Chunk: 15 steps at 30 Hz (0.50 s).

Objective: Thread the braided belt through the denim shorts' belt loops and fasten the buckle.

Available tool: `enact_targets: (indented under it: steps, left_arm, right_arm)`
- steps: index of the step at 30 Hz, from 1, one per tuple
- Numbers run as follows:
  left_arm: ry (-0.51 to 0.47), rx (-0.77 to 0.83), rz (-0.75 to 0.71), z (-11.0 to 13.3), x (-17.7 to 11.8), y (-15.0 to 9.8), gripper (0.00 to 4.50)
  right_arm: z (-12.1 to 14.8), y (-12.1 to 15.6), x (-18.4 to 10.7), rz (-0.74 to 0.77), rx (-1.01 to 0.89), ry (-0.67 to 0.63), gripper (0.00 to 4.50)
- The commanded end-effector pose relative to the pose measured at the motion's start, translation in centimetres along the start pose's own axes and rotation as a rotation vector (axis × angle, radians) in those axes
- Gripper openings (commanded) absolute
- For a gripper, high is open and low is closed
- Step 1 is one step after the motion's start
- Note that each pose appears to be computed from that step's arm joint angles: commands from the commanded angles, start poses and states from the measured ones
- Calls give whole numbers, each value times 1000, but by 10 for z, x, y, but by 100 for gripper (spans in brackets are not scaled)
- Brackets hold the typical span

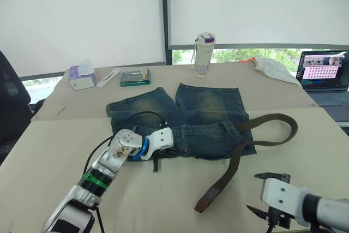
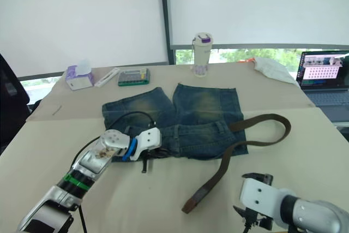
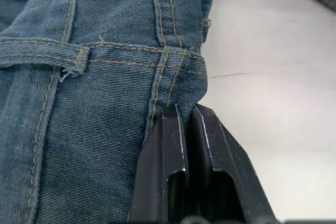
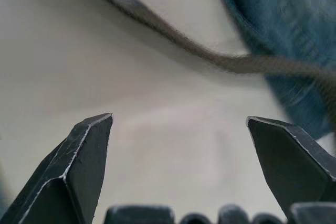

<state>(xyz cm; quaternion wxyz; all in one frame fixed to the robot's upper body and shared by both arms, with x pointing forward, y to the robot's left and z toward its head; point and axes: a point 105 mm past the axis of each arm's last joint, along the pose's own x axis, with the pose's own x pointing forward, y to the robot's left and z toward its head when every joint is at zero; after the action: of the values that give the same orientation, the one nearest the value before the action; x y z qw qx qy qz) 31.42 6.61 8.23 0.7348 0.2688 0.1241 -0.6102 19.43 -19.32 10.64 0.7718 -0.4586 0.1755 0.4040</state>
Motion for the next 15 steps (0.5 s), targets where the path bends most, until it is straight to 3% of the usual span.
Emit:
enact_targets:
  steps: [1,8,15]
  left_arm:
    - [-35,23,57,12,-11,8,3]
    - [-91,-15,66,25,-33,-1,3]
    - [-111,-53,119,28,-45,-8,3]
  right_arm:
    - [6,-5,12,21,-113,-31,450]
    - [22,-17,36,3,-216,-104,450]
    - [36,-11,48,80,-254,-155,450]
